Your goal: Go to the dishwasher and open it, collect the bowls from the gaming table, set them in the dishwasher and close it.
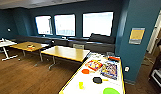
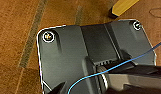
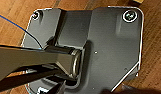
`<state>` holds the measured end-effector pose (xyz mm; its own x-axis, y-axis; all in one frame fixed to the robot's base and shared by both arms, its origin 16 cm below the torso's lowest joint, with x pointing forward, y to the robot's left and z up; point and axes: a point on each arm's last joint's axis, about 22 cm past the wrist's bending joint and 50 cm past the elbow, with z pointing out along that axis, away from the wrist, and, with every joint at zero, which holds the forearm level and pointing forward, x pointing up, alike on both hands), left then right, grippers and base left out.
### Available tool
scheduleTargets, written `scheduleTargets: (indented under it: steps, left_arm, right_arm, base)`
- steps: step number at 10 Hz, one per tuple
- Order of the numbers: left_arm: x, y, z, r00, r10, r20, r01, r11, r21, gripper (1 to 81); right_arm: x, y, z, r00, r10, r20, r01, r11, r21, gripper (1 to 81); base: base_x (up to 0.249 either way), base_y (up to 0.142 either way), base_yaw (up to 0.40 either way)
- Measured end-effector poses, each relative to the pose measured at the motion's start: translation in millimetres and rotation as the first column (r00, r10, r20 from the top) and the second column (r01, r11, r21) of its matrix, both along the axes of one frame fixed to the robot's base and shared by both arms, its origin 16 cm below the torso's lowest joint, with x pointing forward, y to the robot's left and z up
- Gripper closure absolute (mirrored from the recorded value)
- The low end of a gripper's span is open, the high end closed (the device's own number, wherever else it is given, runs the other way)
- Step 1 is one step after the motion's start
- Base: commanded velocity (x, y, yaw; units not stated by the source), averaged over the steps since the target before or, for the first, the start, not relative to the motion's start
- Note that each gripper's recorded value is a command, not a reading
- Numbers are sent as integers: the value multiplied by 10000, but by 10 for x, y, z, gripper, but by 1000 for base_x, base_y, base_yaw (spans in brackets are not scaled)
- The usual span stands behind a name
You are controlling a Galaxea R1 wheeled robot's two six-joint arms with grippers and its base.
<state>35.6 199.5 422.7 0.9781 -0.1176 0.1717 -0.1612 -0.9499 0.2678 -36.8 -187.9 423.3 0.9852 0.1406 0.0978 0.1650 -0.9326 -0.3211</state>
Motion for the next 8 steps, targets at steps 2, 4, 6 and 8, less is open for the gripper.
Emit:
scheduleTargets:
  steps: [2, 4, 6, 8]
  left_arm:
    - [-52, 1, -4, 10000, -2, -52, 2, 10000, 2, 10]
    - [14, -1, 2, 10000, 10, 49, -10, 10000, -7, 10]
    - [-51, 1, -4, 10000, -5, -46, 5, 10000, 2, 10]
    - [3, -1, 2, 10000, 7, 32, -7, 10000, -4, 10]
  right_arm:
    - [-56, 4, -1, 10000, 23, -78, -23, 10000, 9, 10]
    - [1, 0, 0, 10000, 21, 2, -21, 10000, -1, 10]
    - [-12, -1, -1, 10000, 26, -12, -26, 10000, -1, 10]
    - [-2, 0, 0, 10000, 22, 11, -22, 10000, -2, 10]
  base:
    - [-69, 0, 0]
    - [-69, 0, 0]
    - [-70, 0, 0]
    - [-35, 0, 0]
